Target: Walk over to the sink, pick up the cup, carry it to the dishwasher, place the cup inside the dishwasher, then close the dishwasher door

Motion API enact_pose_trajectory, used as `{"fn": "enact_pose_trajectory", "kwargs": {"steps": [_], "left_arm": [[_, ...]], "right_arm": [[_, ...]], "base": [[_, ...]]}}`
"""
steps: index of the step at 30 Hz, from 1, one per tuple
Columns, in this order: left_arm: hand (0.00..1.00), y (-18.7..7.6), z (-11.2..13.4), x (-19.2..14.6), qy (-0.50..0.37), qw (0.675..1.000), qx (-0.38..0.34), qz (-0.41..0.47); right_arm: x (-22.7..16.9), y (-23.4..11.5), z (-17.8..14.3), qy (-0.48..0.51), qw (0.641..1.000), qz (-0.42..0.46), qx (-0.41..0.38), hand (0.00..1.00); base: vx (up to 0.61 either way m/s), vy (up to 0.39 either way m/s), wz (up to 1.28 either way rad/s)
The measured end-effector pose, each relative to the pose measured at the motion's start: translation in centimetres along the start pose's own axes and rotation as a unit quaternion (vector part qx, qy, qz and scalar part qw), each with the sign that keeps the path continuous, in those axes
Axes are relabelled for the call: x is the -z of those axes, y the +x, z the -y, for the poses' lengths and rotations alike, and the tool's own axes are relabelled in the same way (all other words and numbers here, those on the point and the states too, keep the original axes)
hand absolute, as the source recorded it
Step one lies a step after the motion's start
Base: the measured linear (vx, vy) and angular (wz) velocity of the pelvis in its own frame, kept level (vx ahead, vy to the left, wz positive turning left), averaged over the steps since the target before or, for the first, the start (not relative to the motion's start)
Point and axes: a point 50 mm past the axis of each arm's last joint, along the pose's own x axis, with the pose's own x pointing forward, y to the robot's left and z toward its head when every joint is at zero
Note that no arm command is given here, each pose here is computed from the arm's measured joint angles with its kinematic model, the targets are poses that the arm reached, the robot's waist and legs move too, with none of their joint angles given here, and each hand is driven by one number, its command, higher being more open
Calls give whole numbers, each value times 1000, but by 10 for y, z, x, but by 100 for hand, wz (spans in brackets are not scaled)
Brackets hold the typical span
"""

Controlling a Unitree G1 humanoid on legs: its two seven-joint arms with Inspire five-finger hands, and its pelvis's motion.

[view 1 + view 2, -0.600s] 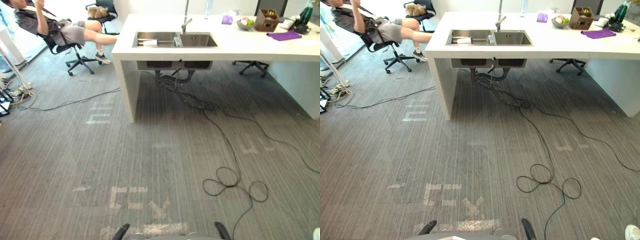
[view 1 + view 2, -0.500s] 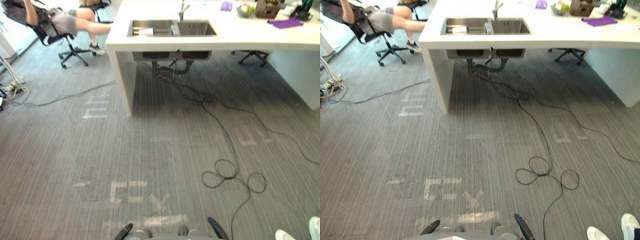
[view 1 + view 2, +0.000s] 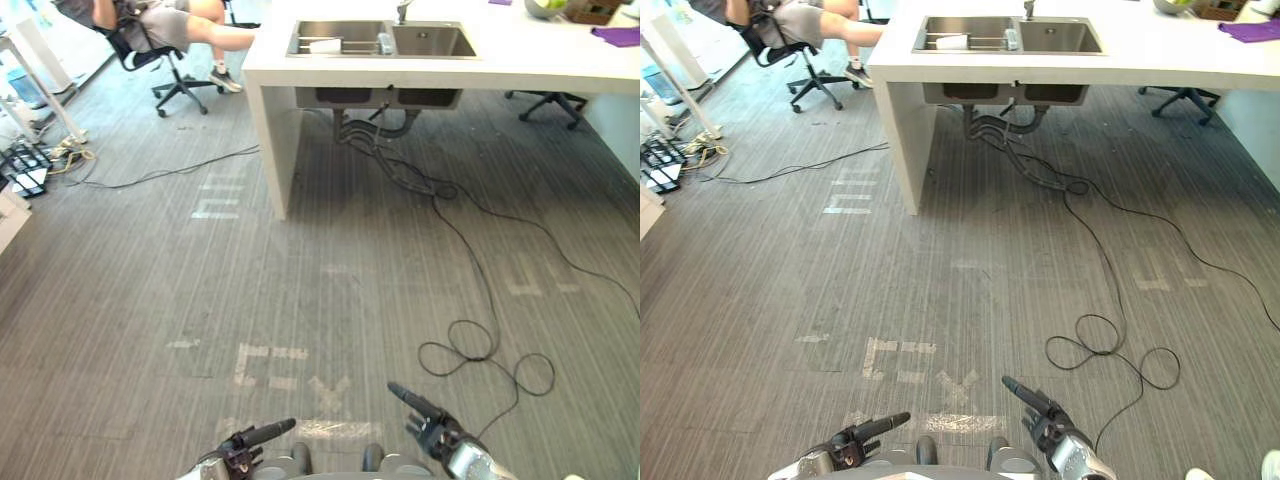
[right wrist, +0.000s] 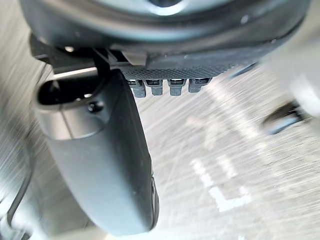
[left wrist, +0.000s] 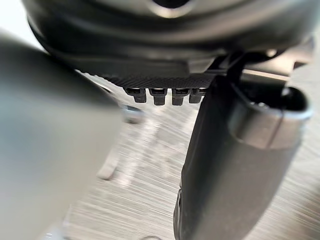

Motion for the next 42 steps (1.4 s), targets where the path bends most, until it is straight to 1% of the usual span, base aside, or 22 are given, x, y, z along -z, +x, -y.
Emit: {"fn": "enact_pose_trajectory", "kwargs": {"steps": [3, 6, 10, 15, 19, 23, 25, 26, 27, 29, 31, 32, 34, 38, 42], "left_arm": [[100, 1, 18, -16, 23, 999, 15, 41], [100, 1, 21, -19, 44, 997, 4, 56], [100, 0, 17, -16, 96, 993, -30, 64], [100, -2, 10, -14, 151, 983, -71, 81], [100, -3, 6, -11, 157, 981, -86, 81], [100, -3, -4, 2, 156, 981, -103, 54], [100, -3, -8, 7, 185, 976, -106, 48], [100, -3, -11, 8, 192, 975, -106, 45], [100, -3, -11, 8, 203, 973, -99, 43], [100, -2, -13, 14, 193, 977, -86, 21], [100, -1, -14, 22, 156, 985, -72, -8], [100, -1, -17, 26, 133, 988, -72, -26], [100, -1, -19, 29, 114, 990, -67, -39], [100, -1, -19, 28, 103, 992, -64, -35], [100, 1, -17, 21, 75, 995, -62, -24]], "right_arm": [[4, 0, -3, -8, 1000, -2, -2, 100], [17, -3, 1, -14, 1000, -16, 0, 100], [27, -9, 14, -40, 999, -21, 18, 100], [21, -8, 14, -93, 995, 8, 27, 100], [21, -8, 12, -106, 994, 14, 24, 100], [31, -11, 16, -103, 994, 3, 26, 100], [37, -14, 20, -94, 995, -6, 26, 100], [39, -14, 23, -81, 996, -14, 25, 100], [42, -14, 25, -49, 998, -22, 22, 100], [46, -15, 30, 4, 999, -34, 26, 100], [53, -17, 34, 20, 998, -47, 32, 100], [55, -17, 36, 20, 998, -52, 34, 100], [58, -18, 37, 19, 998, -57, 36, 100], [58, -17, 38, 15, 997, -62, 39, 100], [47, -13, 37, -18, 997, -59, 35, 100]], "base": [[-20, 19, 17], [11, 8, 2], [25, 3, 3], [3, 2, 2], [-56, 12, -9], [-46, 15, -14], [8, 19, -21], [46, 26, -29], [53, 22, -29], [52, 21, -30], [71, 11, -27], [63, -5, -18], [44, -25, -5], [17, -50, -5], [-18, -64, -10]]}}
